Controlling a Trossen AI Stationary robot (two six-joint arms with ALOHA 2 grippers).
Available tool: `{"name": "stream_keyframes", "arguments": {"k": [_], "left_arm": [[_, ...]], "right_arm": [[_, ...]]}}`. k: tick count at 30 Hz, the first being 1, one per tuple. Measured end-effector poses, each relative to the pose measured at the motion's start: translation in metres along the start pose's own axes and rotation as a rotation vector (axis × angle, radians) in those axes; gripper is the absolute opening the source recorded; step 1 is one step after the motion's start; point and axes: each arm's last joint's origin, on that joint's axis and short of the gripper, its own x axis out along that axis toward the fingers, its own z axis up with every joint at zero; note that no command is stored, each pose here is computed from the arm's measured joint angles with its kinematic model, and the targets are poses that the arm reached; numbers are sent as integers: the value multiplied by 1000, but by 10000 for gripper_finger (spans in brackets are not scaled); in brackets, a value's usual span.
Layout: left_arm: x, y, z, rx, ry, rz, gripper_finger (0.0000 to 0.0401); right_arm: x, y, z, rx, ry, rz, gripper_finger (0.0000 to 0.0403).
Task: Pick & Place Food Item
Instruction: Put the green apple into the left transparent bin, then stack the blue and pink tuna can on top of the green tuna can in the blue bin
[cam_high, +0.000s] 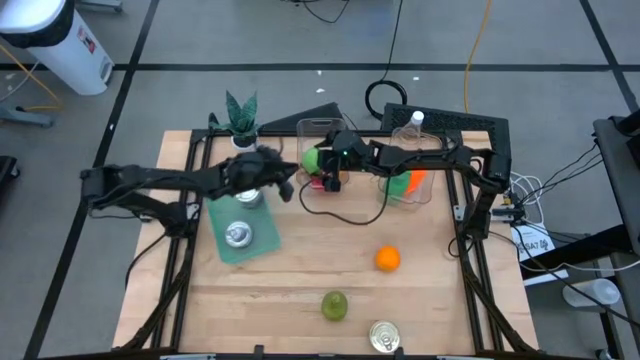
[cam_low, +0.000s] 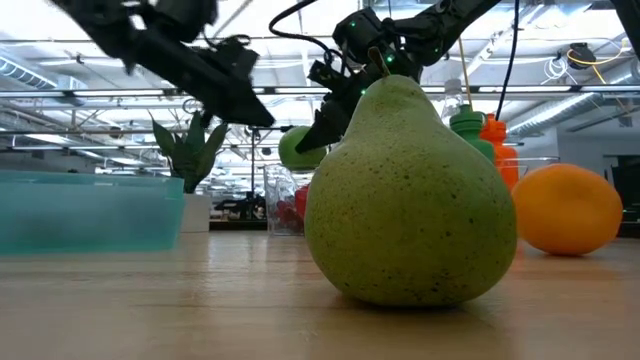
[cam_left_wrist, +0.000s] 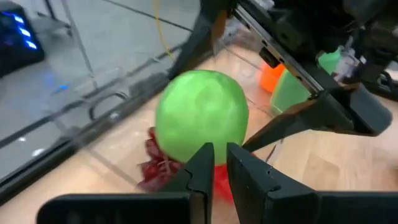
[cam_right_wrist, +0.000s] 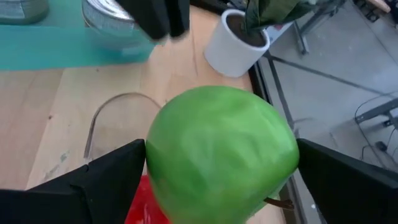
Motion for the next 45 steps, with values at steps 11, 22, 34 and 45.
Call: {"name": "stream_keyframes", "arguments": {"k": [11, 22, 34, 45], "left_arm": [[51, 0, 3, 6, 101, -83, 49], [40, -4, 16, 102, 51, -150, 49], [-130, -17, 50, 306, -66, -293, 49], [-172, 16, -17, 185, -240, -270, 49]], "right_arm": [[7, 10, -4, 19, 20, 53, 400], [-2, 14, 2, 40, 33, 37, 400], [-147, -14, 60, 235, -280, 272, 374], [-293, -13, 39, 364, -462, 357, 172]]}}
